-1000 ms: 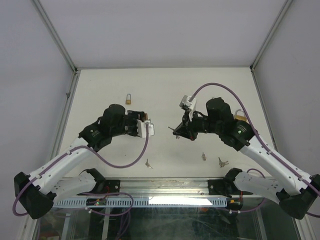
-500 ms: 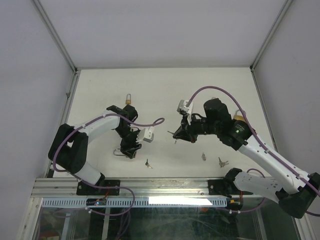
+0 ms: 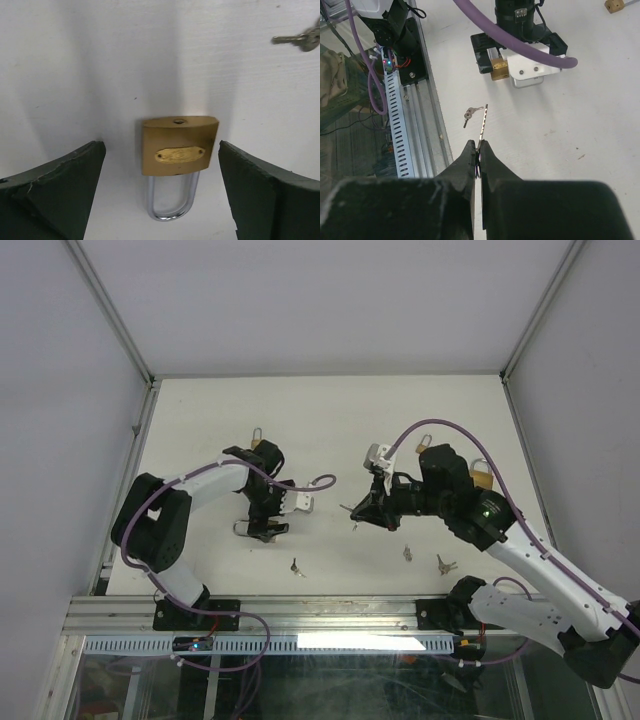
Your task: Unlock with the key
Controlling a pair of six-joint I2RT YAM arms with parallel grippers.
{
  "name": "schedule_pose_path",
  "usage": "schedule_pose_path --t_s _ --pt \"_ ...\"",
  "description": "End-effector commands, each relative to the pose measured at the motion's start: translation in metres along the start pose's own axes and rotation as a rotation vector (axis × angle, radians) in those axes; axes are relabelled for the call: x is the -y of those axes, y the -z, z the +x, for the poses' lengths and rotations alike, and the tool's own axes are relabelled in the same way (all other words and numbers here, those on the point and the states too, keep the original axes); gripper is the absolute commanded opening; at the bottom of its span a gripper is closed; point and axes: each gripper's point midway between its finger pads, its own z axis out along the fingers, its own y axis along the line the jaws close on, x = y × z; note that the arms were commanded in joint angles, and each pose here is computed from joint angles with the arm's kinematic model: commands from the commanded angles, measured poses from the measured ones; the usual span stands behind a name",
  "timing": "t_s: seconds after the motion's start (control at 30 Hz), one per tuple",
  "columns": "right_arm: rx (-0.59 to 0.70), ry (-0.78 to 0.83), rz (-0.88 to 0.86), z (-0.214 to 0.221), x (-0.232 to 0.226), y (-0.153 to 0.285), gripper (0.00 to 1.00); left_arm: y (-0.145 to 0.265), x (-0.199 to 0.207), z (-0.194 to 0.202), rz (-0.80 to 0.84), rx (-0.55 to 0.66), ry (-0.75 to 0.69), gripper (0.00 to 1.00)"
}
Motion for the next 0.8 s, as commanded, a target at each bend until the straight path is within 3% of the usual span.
schedule_pose_path --t_s 0.0,0.17,0.3,0.4,0.53,0.6,0.77 --pt "0.083 0.031 -0.004 -0.022 -0.005 0.006 0.0 0.019 -0.034 -0.005 -0.186 0.002 -0.07 0.99" --pt "0.084 0.031 -0.016 -0.022 -0.006 0.004 0.0 0.042 -0.011 0.011 -0.244 0.012 -0.282 0.99" --pt "0.081 0.032 -0.025 -0.023 -0.007 0.003 0.0 0.052 0.004 0.023 -0.215 0.04 -0.283 0.97" --pt "0.079 0.035 -0.019 -0.022 -0.005 0.003 0.0 0.049 0.01 0.026 -0.202 0.053 -0.251 0.86" --pt "0.077 0.029 -0.022 -0.021 -0.005 0.002 0.0 0.041 0.017 0.032 -0.216 0.051 -0.286 0.56" --pt "0.079 0.029 -0.021 -0.022 -0.005 0.002 0.0 0.036 0.024 0.036 -0.2 0.049 -0.312 0.46" --pt "0.083 0.026 -0.021 -0.023 -0.004 0.0 0.0 0.018 0.024 0.049 -0.144 0.016 -0.254 0.48"
